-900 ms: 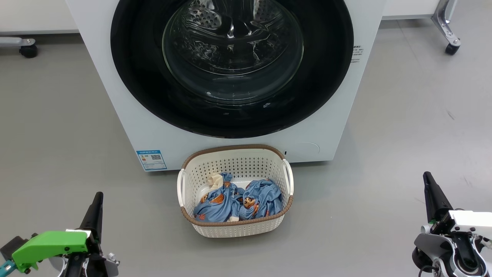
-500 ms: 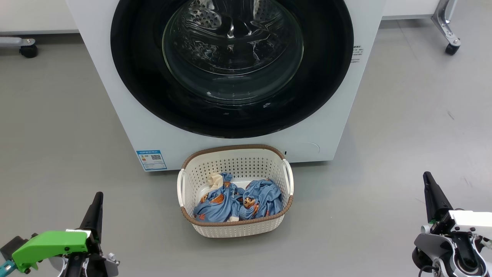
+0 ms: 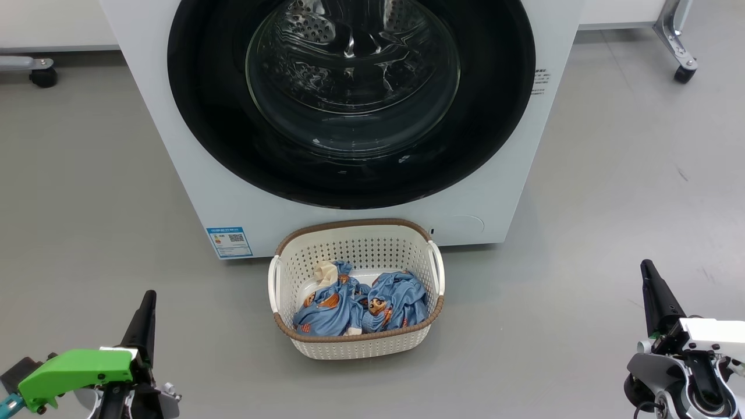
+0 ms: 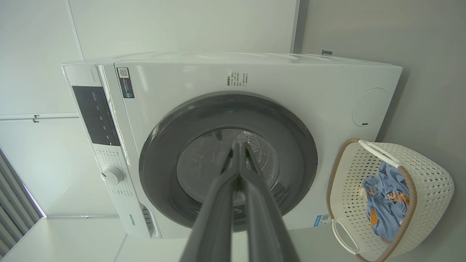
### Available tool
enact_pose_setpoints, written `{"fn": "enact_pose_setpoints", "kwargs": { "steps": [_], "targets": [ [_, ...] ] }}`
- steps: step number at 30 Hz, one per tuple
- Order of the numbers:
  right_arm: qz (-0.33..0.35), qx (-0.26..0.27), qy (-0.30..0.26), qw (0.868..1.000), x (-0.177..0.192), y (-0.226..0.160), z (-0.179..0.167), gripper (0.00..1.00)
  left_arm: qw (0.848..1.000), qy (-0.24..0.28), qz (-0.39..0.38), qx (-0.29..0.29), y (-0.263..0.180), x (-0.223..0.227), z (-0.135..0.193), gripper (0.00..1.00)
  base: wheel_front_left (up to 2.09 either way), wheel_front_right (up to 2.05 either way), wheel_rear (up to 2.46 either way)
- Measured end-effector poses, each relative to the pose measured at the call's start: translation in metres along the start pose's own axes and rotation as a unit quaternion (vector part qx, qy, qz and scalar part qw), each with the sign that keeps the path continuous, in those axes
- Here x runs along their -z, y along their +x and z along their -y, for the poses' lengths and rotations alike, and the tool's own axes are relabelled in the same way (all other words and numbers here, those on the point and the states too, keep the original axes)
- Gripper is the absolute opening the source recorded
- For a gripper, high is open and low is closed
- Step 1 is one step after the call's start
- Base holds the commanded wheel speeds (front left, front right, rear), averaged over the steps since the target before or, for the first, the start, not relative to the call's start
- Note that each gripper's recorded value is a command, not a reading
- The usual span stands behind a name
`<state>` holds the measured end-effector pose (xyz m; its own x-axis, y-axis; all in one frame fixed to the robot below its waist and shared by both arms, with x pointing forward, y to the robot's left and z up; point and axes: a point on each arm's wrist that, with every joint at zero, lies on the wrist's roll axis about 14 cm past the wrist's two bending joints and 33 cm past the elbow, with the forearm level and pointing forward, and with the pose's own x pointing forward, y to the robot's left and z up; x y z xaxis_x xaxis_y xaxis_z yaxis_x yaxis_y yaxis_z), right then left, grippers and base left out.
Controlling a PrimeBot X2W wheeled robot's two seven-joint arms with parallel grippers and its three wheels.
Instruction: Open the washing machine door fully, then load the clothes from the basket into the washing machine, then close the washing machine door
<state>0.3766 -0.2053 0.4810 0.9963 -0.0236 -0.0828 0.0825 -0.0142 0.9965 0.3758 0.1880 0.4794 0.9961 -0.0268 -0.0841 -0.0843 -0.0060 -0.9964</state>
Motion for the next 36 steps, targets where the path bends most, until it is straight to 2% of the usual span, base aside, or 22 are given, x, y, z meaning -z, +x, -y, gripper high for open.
{"fn": "enact_pose_setpoints", "kwargs": {
  "steps": [36],
  "targets": [
    [0.0, 0.0, 0.0, 1.0, 0.0, 0.0, 0.0, 0.0, 1.0, 0.0, 0.0, 0.0, 0.0, 0.0, 0.0, 0.0, 0.0, 0.0, 0.0]
  ]
}}
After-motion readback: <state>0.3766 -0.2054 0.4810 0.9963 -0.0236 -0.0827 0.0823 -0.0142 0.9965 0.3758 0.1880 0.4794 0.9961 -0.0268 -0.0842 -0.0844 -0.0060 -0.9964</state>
